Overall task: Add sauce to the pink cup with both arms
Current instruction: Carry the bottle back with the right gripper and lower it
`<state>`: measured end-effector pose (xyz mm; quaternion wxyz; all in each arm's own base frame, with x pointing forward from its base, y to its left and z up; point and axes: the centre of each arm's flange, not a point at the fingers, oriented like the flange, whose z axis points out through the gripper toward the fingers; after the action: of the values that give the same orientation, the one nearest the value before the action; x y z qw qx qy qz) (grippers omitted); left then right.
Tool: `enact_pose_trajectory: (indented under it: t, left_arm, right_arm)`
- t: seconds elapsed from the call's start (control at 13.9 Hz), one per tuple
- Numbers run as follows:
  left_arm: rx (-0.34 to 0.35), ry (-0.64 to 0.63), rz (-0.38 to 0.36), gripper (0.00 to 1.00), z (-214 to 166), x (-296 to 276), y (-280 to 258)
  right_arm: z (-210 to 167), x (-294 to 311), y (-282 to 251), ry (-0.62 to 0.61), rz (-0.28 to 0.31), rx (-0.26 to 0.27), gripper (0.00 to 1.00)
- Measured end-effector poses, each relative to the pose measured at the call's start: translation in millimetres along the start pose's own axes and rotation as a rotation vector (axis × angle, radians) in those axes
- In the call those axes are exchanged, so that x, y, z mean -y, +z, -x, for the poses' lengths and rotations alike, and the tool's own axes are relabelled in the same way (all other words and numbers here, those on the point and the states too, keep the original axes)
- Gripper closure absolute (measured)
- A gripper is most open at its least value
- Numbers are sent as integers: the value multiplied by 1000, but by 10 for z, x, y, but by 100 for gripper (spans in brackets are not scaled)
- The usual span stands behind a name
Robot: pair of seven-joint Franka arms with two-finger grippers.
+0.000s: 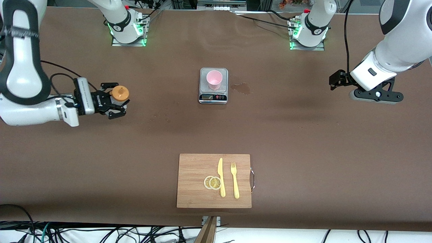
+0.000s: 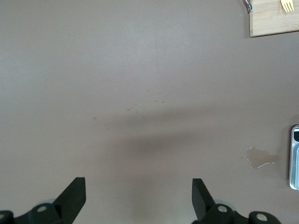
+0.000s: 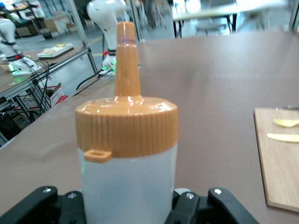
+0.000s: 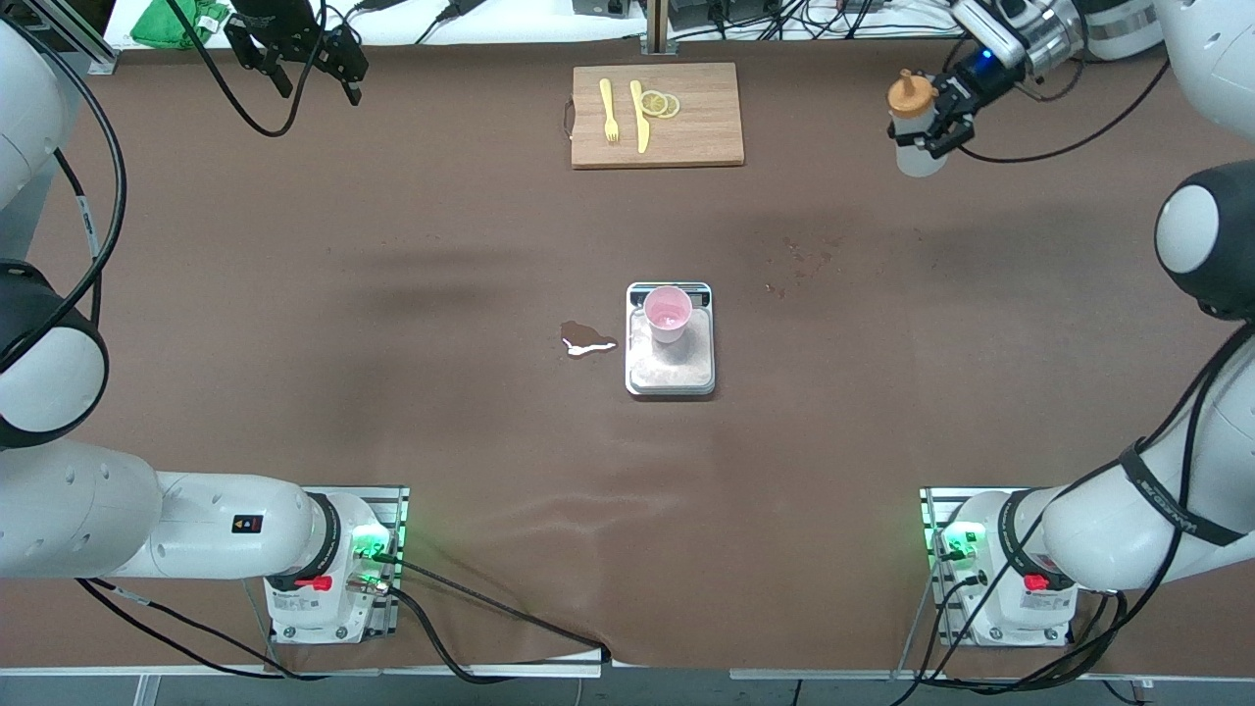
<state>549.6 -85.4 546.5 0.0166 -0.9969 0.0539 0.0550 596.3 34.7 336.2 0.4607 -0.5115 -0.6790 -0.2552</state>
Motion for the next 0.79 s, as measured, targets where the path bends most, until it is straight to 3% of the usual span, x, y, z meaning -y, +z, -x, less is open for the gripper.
enact_pose_trajectory:
  t: [0.5,0.79]
  left_arm:
    - [0,0,0,0,-1,1,1]
    - [0,1,0,0,-1,1,0]
  right_arm:
    - [1464,284,136,-168,27,-237,79]
    - [1902,327,398,-145,28,-292,79]
